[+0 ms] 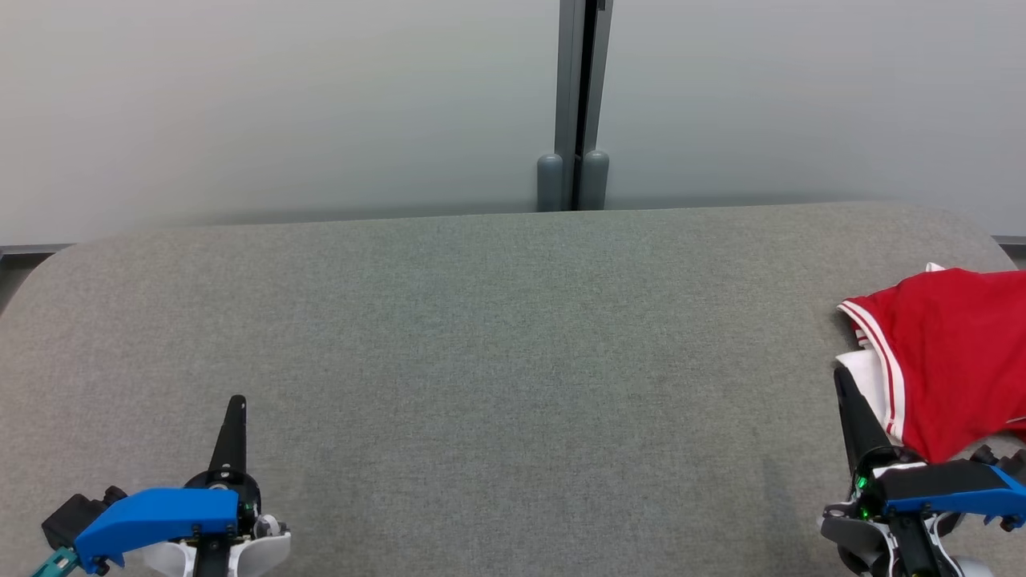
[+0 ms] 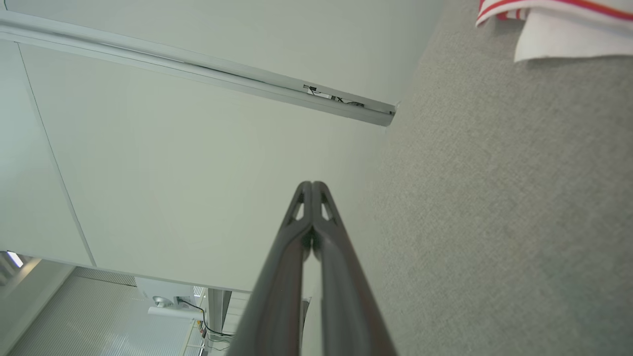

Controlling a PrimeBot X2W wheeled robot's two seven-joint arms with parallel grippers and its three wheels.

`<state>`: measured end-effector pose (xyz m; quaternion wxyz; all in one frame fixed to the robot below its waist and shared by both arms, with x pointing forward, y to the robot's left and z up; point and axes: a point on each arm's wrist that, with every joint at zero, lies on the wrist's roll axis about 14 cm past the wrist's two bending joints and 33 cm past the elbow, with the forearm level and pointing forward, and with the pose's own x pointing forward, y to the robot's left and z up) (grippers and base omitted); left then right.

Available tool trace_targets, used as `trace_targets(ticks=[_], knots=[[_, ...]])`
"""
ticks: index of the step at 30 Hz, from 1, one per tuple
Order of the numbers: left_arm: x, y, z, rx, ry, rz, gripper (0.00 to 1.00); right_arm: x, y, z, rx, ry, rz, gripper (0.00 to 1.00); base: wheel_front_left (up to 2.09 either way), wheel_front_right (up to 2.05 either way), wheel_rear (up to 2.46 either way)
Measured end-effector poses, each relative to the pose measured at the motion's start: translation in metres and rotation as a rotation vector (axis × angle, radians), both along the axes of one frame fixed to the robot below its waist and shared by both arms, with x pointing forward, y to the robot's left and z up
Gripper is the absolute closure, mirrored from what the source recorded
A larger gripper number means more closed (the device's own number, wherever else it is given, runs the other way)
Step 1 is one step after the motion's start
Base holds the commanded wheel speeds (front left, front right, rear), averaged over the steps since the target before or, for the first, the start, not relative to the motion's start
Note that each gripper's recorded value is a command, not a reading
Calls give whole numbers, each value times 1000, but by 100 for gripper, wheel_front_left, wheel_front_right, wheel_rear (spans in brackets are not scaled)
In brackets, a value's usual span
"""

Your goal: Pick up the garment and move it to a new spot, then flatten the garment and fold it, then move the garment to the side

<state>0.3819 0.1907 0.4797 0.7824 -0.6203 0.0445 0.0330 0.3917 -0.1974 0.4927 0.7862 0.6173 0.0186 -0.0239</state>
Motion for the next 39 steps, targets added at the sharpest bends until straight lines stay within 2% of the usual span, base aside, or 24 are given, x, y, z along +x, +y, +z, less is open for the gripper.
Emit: trace_targets(ticks=[30,39], knots=[[5,9,21,-207,-84,18,100,-1,-1,14,217,-56,10,100,0,0,0],[6,10,24,-233,-98,19,100,-1,-1,16,246,-63,9,100,0,0,0]])
